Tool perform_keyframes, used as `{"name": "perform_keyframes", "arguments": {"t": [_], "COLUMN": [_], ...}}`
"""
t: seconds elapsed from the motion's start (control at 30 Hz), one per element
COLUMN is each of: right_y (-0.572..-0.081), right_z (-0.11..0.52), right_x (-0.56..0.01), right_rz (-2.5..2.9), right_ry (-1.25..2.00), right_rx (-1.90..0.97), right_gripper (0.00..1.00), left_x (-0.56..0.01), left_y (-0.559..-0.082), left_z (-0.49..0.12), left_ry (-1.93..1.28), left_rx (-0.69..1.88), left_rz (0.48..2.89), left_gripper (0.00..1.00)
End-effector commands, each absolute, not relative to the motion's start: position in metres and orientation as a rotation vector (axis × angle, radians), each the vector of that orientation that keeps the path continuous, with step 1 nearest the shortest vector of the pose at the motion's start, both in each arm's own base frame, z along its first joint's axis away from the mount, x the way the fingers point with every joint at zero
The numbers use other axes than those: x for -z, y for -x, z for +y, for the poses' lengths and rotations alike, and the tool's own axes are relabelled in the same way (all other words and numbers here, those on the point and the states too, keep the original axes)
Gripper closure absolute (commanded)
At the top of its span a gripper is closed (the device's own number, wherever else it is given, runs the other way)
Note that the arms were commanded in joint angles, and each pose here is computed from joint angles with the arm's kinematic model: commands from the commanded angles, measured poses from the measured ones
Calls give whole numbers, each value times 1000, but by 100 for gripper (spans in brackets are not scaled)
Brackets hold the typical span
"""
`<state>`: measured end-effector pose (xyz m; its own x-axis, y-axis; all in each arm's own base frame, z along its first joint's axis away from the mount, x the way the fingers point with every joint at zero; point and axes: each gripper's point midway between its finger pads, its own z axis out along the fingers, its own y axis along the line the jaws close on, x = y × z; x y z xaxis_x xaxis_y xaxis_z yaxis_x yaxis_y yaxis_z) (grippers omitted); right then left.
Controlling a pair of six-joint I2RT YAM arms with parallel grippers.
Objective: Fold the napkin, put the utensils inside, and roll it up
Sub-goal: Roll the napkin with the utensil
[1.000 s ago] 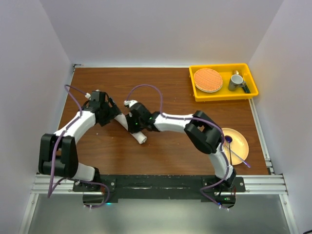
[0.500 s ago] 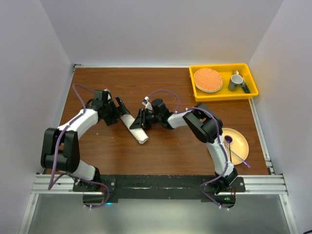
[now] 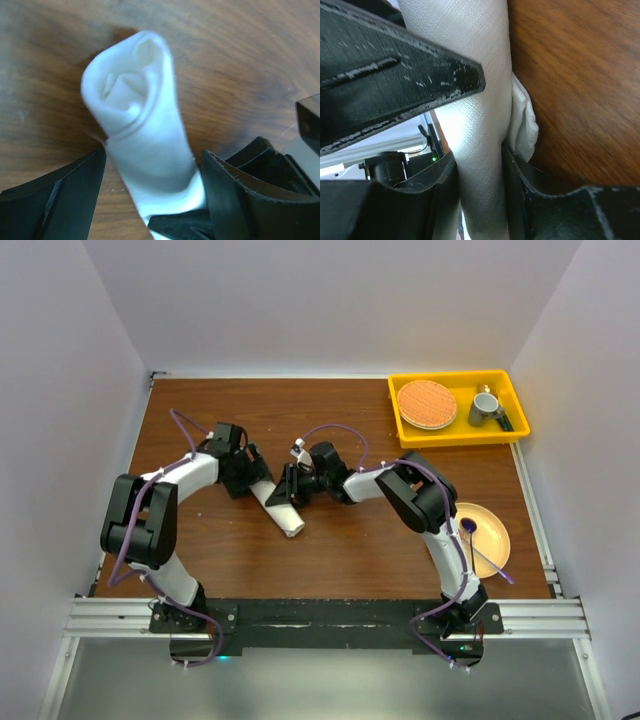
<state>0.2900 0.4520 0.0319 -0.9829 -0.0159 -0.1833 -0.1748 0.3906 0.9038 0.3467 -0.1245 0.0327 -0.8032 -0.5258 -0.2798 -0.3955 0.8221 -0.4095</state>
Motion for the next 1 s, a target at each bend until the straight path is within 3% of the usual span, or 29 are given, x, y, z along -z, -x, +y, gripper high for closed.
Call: {"name": "perform_keyframes", "arguments": {"t": [0.0,0.4,0.6,0.97], "right_y": [-288,-303,-321,-317], "right_z": [446,415,395,403], "right_x": [-21,-36,-65,-94], "right_rz": [2553,2599,2481,2267], "right_ry": [192,494,645,863], "right_rx": [-1608,-1158,-721,-406], "right_gripper": [59,28,13,5], "left_x": [-28,-20,-26,-32], "left_y": [-358,-361,-360,-361], "left_z": [-125,-126,-128,-135], "left_ry": [720,683,672,684], "left_rx": [445,442,468,516], "left_rz": [2561,2555,2551,2558], "left_gripper": [24,33,39,44]}}
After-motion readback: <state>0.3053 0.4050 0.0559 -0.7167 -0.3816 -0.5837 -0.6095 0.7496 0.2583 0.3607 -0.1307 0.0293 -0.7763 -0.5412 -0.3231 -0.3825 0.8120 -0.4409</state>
